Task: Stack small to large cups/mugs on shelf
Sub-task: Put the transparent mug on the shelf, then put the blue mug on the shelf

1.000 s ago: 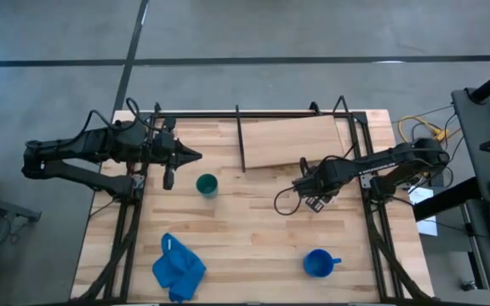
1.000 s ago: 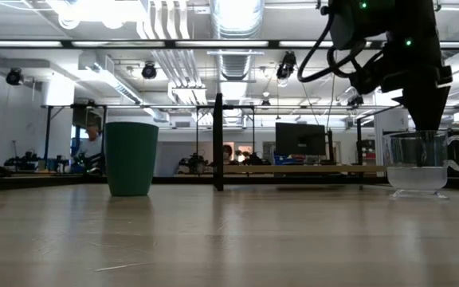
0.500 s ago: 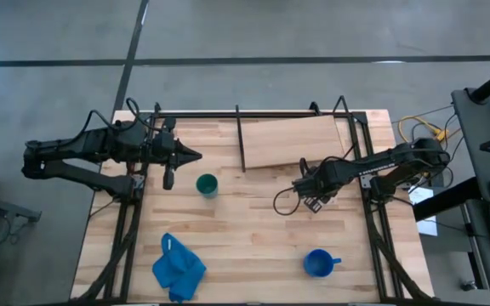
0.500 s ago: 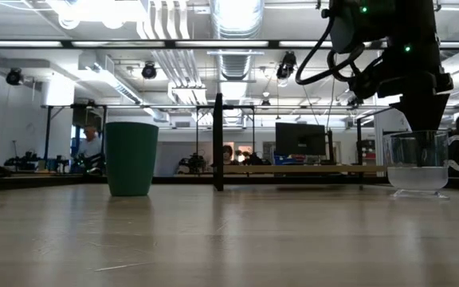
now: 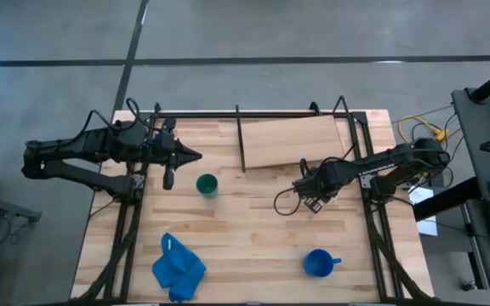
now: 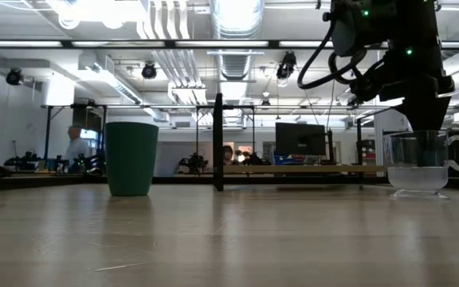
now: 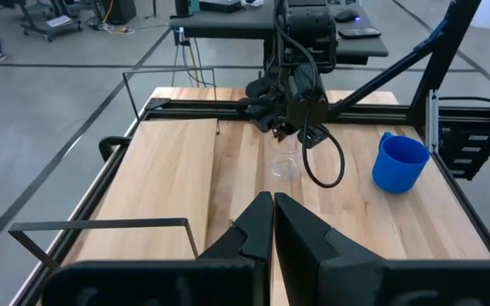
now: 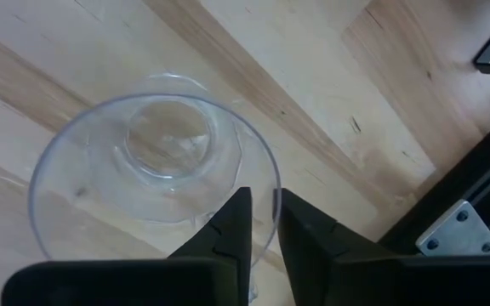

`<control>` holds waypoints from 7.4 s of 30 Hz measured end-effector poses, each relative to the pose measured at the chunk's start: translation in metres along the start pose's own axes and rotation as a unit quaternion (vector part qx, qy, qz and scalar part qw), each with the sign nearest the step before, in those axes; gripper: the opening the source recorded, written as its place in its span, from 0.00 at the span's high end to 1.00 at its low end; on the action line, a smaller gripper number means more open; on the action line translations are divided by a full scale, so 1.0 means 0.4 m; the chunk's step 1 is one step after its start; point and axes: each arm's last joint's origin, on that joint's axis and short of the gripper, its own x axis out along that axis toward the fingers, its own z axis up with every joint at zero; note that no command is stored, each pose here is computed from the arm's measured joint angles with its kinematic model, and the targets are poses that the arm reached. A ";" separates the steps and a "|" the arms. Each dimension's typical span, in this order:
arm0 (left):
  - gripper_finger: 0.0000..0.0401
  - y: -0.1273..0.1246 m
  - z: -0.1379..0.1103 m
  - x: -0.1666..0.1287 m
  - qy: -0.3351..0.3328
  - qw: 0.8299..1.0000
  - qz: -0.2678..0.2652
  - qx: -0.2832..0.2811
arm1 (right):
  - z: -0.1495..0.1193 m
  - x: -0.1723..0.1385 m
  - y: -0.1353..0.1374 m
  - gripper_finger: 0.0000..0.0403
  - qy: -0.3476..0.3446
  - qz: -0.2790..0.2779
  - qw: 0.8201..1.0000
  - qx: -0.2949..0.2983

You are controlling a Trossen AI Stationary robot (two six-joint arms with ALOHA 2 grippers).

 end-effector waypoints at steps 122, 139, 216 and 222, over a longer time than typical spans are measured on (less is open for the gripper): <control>1.00 0.001 0.020 -0.002 -0.039 0.999 0.004 -0.006 | 0.708 -0.221 -0.154 0.98 -0.104 0.119 0.983 -0.092; 1.00 0.001 0.018 -0.001 -0.038 0.999 0.004 -0.006 | 0.727 -0.179 -0.138 0.98 -0.087 0.116 0.985 -0.092; 1.00 0.001 0.017 0.000 -0.036 0.997 0.002 -0.066 | 0.573 -0.389 -0.131 0.88 -0.131 0.165 0.974 -0.085; 1.00 0.001 0.011 0.000 -0.024 0.996 0.002 -0.083 | 0.501 -0.467 -0.126 0.88 -0.171 0.176 0.964 -0.105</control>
